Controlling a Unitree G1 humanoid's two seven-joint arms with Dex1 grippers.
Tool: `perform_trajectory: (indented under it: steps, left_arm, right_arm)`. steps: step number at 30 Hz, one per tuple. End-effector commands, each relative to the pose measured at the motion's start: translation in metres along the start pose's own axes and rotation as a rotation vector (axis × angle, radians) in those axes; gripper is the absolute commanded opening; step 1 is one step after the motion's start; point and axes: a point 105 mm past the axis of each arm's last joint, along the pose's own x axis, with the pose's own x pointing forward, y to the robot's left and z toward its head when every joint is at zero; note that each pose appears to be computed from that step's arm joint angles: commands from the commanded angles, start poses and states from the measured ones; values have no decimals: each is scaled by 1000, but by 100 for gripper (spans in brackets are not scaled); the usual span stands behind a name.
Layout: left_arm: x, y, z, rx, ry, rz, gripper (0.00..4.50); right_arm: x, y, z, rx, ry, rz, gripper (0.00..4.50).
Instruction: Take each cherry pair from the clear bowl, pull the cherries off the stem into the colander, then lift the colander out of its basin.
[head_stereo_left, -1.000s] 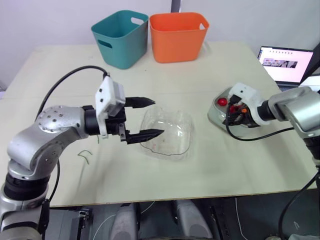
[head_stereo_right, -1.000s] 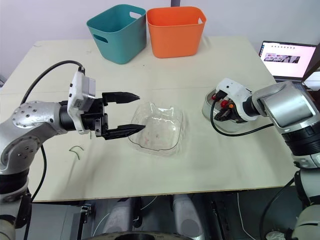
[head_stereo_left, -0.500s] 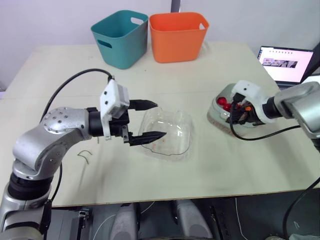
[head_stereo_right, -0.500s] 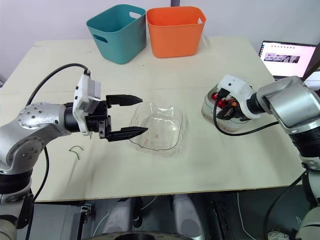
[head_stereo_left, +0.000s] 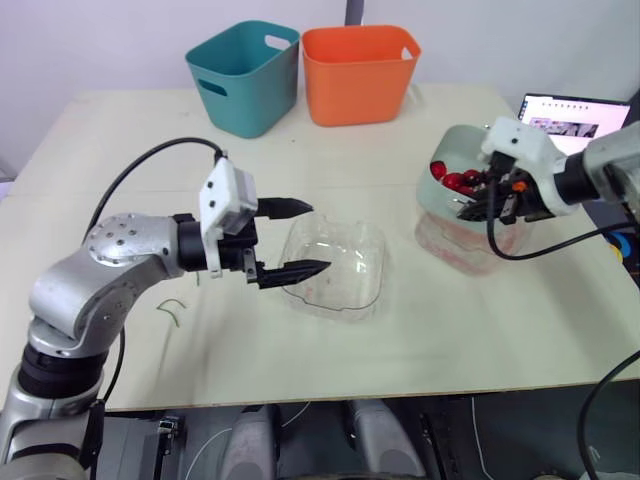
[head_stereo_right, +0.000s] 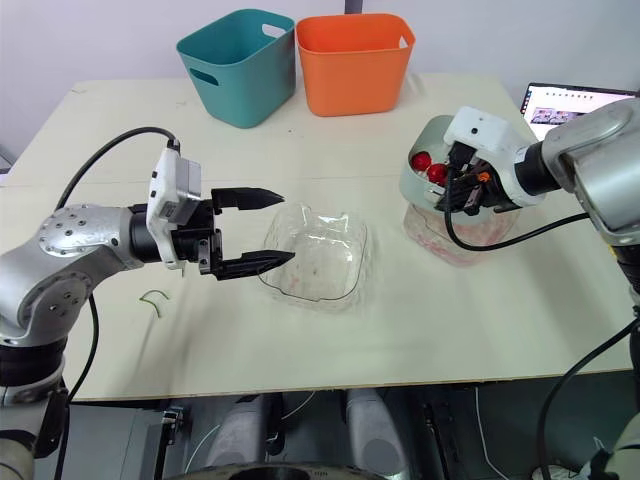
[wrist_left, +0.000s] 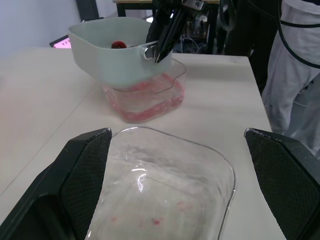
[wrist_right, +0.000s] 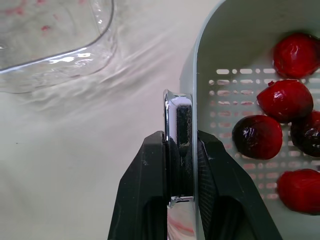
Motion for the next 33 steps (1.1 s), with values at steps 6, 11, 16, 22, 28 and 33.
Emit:
perform_trajectory:
  steps: [6, 11, 16, 22, 28, 33]
  left_arm:
    - [-2, 1, 3, 35, -12, 5, 450]
    - [-3, 2, 2, 35, -9, 8, 450]
    - [-3, 2, 2, 36, -8, 9, 450]
    - [-8, 8, -1, 38, 8, 29, 450]
    - [-36, 42, -14, 50, 95, 148, 450]
    - [-53, 55, -13, 38, 104, 206, 450]
  right_arm:
    - [-21, -10, 1, 7, -3, -49, 42]
    - [-20, -8, -4, 46, 8, -34, 42]
    - [-20, -7, -8, 58, 17, -34, 42]
    - [-26, -14, 6, -1, -23, -69, 42]
    - [-18, -28, 61, -154, -163, -57, 42]
    - [14, -28, 87, -228, -221, 38, 42]
